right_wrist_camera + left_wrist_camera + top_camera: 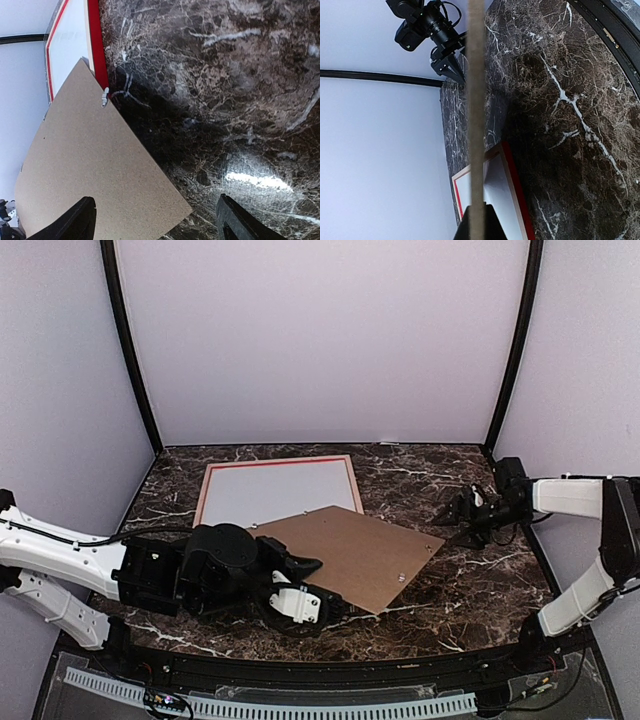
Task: Put the photo into the frame
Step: Turn over the backboard at the center of the board, then pass from the left arm to the right
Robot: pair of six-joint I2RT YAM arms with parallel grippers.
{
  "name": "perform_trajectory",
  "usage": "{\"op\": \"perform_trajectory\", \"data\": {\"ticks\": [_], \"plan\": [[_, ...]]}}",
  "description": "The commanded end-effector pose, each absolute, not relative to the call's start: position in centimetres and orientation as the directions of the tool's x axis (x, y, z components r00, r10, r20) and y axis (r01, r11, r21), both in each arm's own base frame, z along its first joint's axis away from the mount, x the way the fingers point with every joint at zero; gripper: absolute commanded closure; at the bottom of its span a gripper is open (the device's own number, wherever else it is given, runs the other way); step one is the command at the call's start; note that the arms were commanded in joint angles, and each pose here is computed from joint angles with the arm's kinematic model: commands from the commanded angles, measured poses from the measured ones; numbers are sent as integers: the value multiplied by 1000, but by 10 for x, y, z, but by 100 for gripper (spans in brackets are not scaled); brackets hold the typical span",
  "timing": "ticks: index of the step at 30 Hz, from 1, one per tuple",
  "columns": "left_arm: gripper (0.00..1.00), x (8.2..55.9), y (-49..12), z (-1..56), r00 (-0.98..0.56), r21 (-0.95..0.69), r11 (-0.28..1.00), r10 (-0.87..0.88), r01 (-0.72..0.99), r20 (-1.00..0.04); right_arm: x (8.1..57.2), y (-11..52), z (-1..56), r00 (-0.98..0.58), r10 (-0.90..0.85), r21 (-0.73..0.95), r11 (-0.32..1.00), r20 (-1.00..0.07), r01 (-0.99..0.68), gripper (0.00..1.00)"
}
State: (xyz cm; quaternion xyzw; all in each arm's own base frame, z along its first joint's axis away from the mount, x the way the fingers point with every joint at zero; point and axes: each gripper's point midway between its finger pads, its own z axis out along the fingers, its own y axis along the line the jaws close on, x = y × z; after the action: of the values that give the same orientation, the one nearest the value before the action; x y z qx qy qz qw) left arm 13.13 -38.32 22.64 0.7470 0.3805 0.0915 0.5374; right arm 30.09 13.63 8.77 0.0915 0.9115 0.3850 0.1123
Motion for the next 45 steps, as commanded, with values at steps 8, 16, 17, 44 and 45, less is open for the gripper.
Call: {"op": "perform_trajectory", "data": {"ticks": [8,16,17,44,45], "plan": [[97,130,-386,245,694,894,-44,648,445,-314,289,161,77,-963,261,820,564,-71,92,18],[92,127,-393,230,683,876,-70,657,477,-319,278,172,82,-947,318,858,497,-38,132,20],[91,126,-394,227,683,873,-78,658,481,-317,279,173,84,-944,326,864,487,-42,129,21],[85,119,-402,211,655,829,-106,671,549,-348,263,196,65,-890,451,914,328,71,239,54],[85,119,-402,210,654,827,-108,671,551,-348,262,198,64,-890,450,915,322,77,242,55]]}}
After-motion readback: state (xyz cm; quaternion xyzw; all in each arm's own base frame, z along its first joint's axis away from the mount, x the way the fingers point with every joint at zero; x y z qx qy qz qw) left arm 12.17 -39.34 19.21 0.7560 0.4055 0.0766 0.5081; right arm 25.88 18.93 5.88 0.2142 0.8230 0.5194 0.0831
